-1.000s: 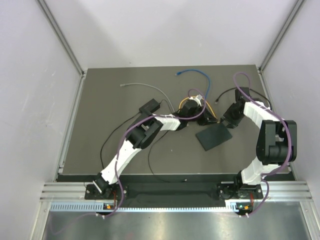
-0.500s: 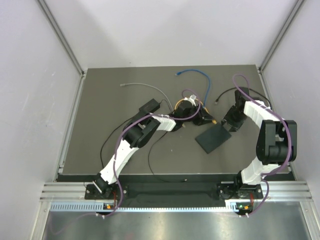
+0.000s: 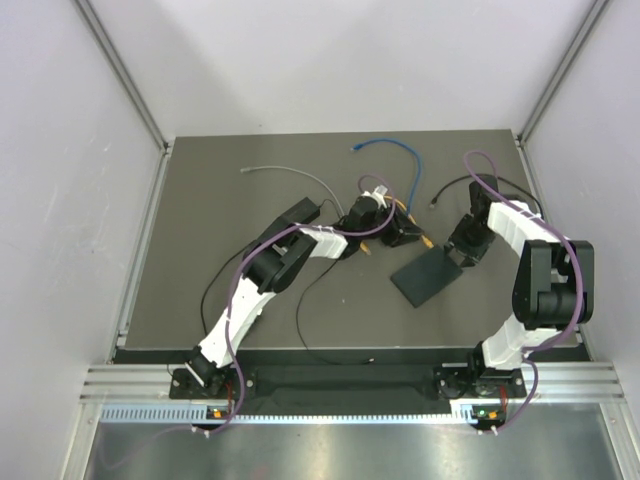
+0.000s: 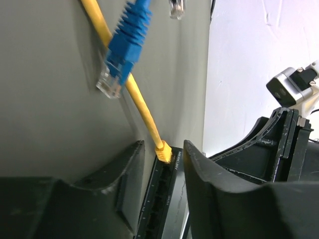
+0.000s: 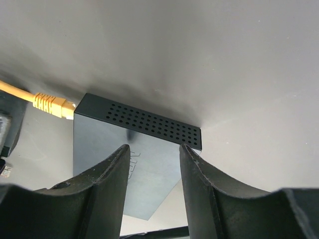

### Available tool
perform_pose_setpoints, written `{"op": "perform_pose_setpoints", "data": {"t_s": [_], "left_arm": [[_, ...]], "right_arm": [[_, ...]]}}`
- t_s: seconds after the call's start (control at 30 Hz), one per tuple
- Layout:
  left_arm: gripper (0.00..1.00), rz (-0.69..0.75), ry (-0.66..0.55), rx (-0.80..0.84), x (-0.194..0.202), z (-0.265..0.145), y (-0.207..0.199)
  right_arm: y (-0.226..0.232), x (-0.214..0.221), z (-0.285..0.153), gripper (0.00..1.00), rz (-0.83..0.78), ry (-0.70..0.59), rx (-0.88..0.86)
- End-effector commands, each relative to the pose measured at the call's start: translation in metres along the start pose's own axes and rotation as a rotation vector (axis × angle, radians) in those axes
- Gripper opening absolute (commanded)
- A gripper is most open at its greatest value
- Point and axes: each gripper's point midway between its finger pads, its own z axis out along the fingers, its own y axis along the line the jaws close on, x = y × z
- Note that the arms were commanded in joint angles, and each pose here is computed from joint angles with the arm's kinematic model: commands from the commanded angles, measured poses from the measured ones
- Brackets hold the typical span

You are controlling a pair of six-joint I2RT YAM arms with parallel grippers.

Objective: Pull the plug from the switch port

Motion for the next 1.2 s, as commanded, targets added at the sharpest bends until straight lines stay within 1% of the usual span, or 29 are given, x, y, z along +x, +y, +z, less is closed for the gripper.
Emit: {"op": "perform_pose_setpoints", "data": {"t_s": [0.0,0.23,0.3,0.43,0.47,0.5,0.63,0.67,0.7,0.77,0.9,1.03,1.1,1.17], "left_arm": [[0.4,0.029,0.019,0.071,0.012,0.001,-0.028],[0.38,0.024,0.051,0.057,0.031,0.008,-0.028],[0.39,0.035,0.05,0.039,0.033,0.009,-0.026],[0.4,0.008,0.041,0.031,0.035,0.009,-0.022],[0.4,0.002,0.051,0.012,0.038,0.012,-0.013],[0.4,0.009,0.054,0.023,0.036,0.014,-0.018],[0.39,-0.02,0.039,0.011,0.034,0.018,-0.009],[0.38,-0.027,0.04,0.005,0.033,0.019,-0.004],[0.37,-0.036,0.039,0.011,0.032,0.021,-0.007],[0.36,-0.059,0.022,0.001,0.031,0.022,-0.003],[0.33,-0.044,0.041,-0.015,0.032,0.027,-0.001],[0.24,-0.058,0.034,-0.014,0.034,0.024,0.002],[0.24,-0.083,0.034,-0.015,0.036,0.022,0.008],[0.21,-0.083,0.039,-0.021,0.037,0.023,0.011]], "right_arm": [[-0.001,-0.005,-0.008,0.46,-0.022,-0.018,0.014],[-0.003,-0.004,-0.008,0.45,-0.026,-0.02,0.014],[-0.002,-0.004,-0.01,0.46,-0.028,-0.025,0.008],[-0.003,-0.004,-0.011,0.46,-0.026,-0.027,0.006],[-0.002,-0.003,-0.011,0.46,-0.026,-0.026,0.004],[-0.002,-0.003,-0.012,0.46,-0.026,-0.026,0.002],[-0.003,-0.003,-0.012,0.45,-0.025,-0.026,0.002],[-0.003,-0.003,-0.012,0.46,-0.026,-0.027,0.003],[-0.003,-0.003,-0.012,0.46,-0.026,-0.026,0.004],[-0.003,-0.003,-0.012,0.45,-0.028,-0.022,0.005],[-0.004,-0.002,-0.011,0.45,-0.036,-0.017,0.008],[-0.004,-0.002,-0.01,0.46,-0.039,-0.012,0.012],[-0.003,-0.002,-0.009,0.46,-0.04,-0.009,0.012],[-0.003,-0.002,-0.008,0.46,-0.043,-0.007,0.012]]}}
